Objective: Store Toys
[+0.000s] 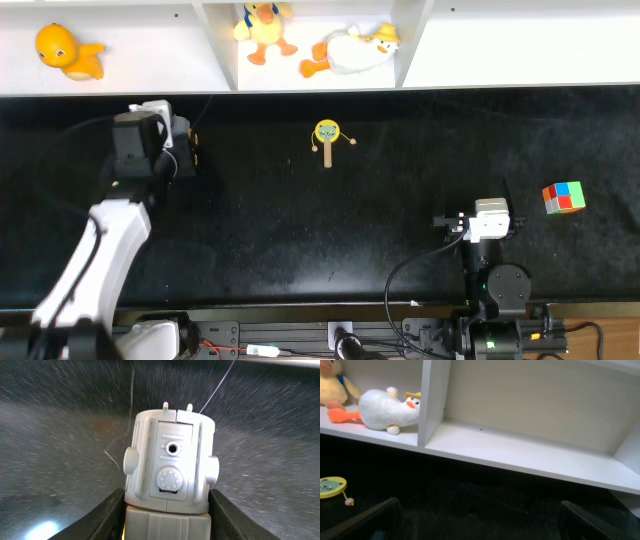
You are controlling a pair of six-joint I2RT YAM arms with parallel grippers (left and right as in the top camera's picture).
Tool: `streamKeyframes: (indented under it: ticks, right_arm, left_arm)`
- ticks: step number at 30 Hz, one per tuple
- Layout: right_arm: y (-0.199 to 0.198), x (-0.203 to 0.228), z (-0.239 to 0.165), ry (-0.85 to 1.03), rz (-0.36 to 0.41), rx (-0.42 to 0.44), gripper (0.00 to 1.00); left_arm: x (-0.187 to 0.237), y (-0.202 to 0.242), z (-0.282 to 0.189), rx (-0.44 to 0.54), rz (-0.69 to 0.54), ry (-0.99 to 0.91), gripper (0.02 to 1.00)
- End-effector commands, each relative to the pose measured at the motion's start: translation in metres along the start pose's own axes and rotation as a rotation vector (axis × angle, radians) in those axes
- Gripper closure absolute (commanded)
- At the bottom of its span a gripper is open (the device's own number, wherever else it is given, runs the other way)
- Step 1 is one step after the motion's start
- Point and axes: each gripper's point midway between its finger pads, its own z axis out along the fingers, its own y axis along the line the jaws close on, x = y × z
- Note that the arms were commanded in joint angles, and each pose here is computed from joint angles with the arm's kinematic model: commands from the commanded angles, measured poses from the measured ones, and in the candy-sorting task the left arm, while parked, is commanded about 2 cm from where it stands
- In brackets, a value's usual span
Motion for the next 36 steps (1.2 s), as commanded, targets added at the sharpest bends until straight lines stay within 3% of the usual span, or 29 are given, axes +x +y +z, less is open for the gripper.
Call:
streamKeyframes:
  ticks: [1, 9, 25, 26, 28, 31, 36]
  right_arm:
    - [0.000, 0.005, 0.000, 0.005, 0.000, 0.005, 0.005]
    - [0.000, 0.005, 0.001, 0.005, 0.000, 0.005, 0.005]
    - [0.000, 0.005, 0.001, 0.005, 0.000, 0.005, 0.005]
    - [0.000, 0.005, 0.000, 0.005, 0.000, 0.005, 0.007]
    - [0.000, 0.005, 0.000, 0.005, 0.000, 0.005, 0.005]
    - [0.000, 0.005, 0.001, 0.005, 0.000, 0.005, 0.005]
    - [0.000, 0.005, 0.000, 0.005, 0.000, 0.005, 0.007]
  left_arm:
    - [-0.038, -0.007, -0.048, 0.049, -0.006, -0.171, 0.645]
    - [-0.088, -0.018, -0.072, 0.100, -0.008, -0.240, 0.652]
    - [-0.177, -0.037, 0.017, 0.116, -0.011, -0.203, 0.625]
    - [-0.178, -0.037, 0.028, 0.116, -0.017, -0.198, 0.492]
    - [-0.176, -0.038, 0.034, 0.115, -0.017, -0.191, 0.395]
    - [-0.172, -0.037, 0.034, 0.112, -0.015, -0.177, 0.020]
    - [-0.156, -0.027, 0.016, 0.068, -0.009, -0.128, 0.020]
